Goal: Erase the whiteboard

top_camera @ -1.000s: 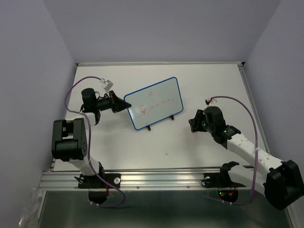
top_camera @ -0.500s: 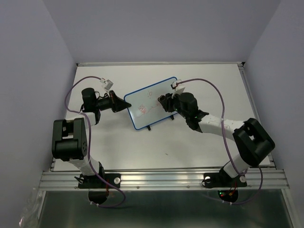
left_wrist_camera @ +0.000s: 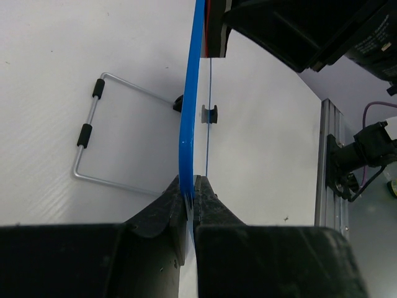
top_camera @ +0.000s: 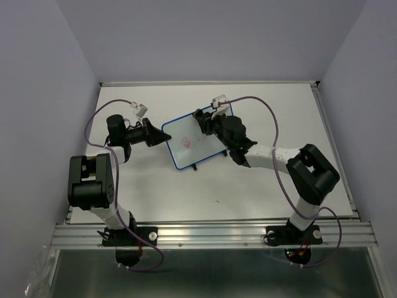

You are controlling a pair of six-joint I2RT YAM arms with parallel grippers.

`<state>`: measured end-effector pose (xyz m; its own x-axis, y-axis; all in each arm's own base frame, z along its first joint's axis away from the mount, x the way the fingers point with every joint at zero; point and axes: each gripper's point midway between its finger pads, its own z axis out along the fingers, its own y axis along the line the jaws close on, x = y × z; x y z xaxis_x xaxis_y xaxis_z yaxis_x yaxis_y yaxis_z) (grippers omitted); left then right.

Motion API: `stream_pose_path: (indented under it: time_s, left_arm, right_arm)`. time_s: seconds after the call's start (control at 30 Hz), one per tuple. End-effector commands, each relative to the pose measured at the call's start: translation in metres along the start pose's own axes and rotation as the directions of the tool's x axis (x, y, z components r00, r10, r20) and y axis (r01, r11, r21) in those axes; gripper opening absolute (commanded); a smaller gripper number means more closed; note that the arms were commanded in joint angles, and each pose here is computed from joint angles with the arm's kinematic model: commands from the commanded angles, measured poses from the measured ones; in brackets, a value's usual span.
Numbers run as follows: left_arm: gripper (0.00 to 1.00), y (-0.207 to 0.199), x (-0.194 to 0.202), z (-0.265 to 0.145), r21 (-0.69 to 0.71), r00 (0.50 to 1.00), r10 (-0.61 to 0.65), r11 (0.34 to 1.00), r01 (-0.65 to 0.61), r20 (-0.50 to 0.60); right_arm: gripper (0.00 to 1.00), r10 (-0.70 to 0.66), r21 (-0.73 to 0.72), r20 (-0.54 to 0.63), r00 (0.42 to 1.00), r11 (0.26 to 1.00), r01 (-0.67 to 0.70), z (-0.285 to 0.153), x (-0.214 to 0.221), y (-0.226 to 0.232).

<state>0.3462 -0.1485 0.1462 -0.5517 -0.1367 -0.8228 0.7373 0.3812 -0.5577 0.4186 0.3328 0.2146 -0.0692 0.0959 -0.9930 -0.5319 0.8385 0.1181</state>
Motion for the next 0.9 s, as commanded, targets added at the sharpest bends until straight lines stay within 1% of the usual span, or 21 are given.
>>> stream_pose_path:
  time_s: [0.0, 0.1, 0.13, 0.27, 0.37, 0.47, 0.5, 0.6, 0.63, 0.73, 0.87]
  left_arm:
    - [0.00, 0.031, 0.009, 0.002, -0.120, 0.999, 0.042, 0.992, -0.042, -0.005]
    - [0.00, 0.031, 0.009, 0.002, -0.120, 0.999, 0.042, 0.992, -0.042, -0.005]
    - [0.00, 0.031, 0.009, 0.002, -0.120, 0.999, 0.042, 0.992, -0.042, -0.006]
    - [0.00, 0.030, 0.009, 0.002, -0.120, 0.999, 0.044, 0.992, -0.044, -0.006]
    - [0.00, 0.030, 0.010, 0.002, -0.119, 0.999, 0.044, 0.992, -0.044, -0.007]
    - [0.00, 0.030, 0.010, 0.002, -0.117, 0.999, 0.042, 0.992, -0.043, -0.008]
    - [0.00, 0.030, 0.010, 0.001, -0.119, 0.999, 0.044, 0.992, -0.044, -0.008]
    - [0.00, 0.029, 0.011, 0.001, -0.119, 0.999, 0.047, 0.992, -0.047, -0.008]
    - [0.00, 0.030, 0.011, 0.001, -0.122, 0.999, 0.048, 0.991, -0.049, -0.008]
    - [0.00, 0.030, 0.011, 0.001, -0.122, 0.999, 0.046, 0.991, -0.046, -0.009]
    - [0.00, 0.030, 0.010, 0.001, -0.122, 0.999, 0.050, 0.991, -0.051, -0.009]
  right_arm:
    - [0.01, -0.057, -0.073, 0.013, 0.998, 0.996, 0.058, 0.007, 0.013, 0.035]
    - [0.01, -0.084, -0.083, -0.028, 0.996, 0.993, 0.082, 0.002, 0.032, 0.048]
    - [0.01, -0.090, -0.102, -0.041, 0.995, 0.991, 0.086, -0.001, 0.039, 0.059]
    - [0.01, -0.128, -0.061, -0.058, 0.990, 0.990, 0.125, -0.005, 0.047, 0.060]
    - [0.01, -0.118, -0.039, -0.058, 0.991, 0.993, 0.116, -0.008, 0.047, 0.056]
    - [0.01, -0.085, 0.039, -0.054, 0.995, 0.995, 0.087, -0.009, 0.046, 0.043]
    - [0.01, -0.085, 0.099, -0.041, 0.996, 0.991, 0.089, -0.009, 0.043, 0.033]
    - [0.01, -0.086, 0.199, -0.022, 0.996, 0.976, 0.089, -0.009, 0.035, 0.016]
    - [0.01, -0.075, 0.262, -0.006, 0.997, 0.962, 0.074, -0.009, 0.028, 0.000]
    - [0.01, -0.037, 0.322, 0.022, 0.999, 0.946, 0.028, -0.010, 0.018, -0.023]
    - [0.01, -0.040, 0.383, 0.043, 0.998, 0.923, 0.021, -0.010, 0.007, -0.045]
